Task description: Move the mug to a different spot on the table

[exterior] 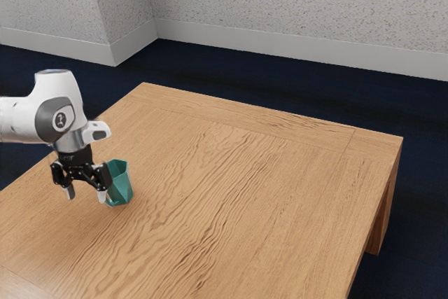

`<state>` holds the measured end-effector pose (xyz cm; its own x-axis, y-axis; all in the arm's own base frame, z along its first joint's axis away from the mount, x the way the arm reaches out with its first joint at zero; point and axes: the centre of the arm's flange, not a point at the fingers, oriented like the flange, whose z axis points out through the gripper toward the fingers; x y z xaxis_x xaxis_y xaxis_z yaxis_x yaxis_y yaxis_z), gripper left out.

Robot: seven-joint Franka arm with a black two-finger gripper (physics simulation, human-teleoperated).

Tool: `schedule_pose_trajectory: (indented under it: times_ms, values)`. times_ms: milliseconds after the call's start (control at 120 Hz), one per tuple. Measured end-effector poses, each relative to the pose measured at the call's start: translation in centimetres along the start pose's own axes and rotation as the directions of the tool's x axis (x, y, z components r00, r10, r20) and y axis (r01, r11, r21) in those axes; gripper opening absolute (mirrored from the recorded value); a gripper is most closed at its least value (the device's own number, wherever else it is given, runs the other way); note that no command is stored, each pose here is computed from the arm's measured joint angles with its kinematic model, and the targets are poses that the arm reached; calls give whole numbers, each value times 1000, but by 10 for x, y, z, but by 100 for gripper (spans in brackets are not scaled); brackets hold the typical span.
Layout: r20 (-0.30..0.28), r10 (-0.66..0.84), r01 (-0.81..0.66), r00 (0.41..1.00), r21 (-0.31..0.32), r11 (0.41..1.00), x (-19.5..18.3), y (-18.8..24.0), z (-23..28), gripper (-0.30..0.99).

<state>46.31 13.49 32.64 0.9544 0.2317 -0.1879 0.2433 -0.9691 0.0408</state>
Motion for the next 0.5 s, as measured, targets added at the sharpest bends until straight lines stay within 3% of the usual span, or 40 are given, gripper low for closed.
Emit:
schedule_pose_trajectory:
  times_ms: [133, 267, 500]
  values:
    - [-89, 7, -4, 996, 33, 999, 20, -3, 21, 67]
    - [-164, 75, -67, 984, 55, 996, 27, 27, 20, 67]
    - [-194, 71, -62, 978, 55, 997, 20, 24, 30, 67]
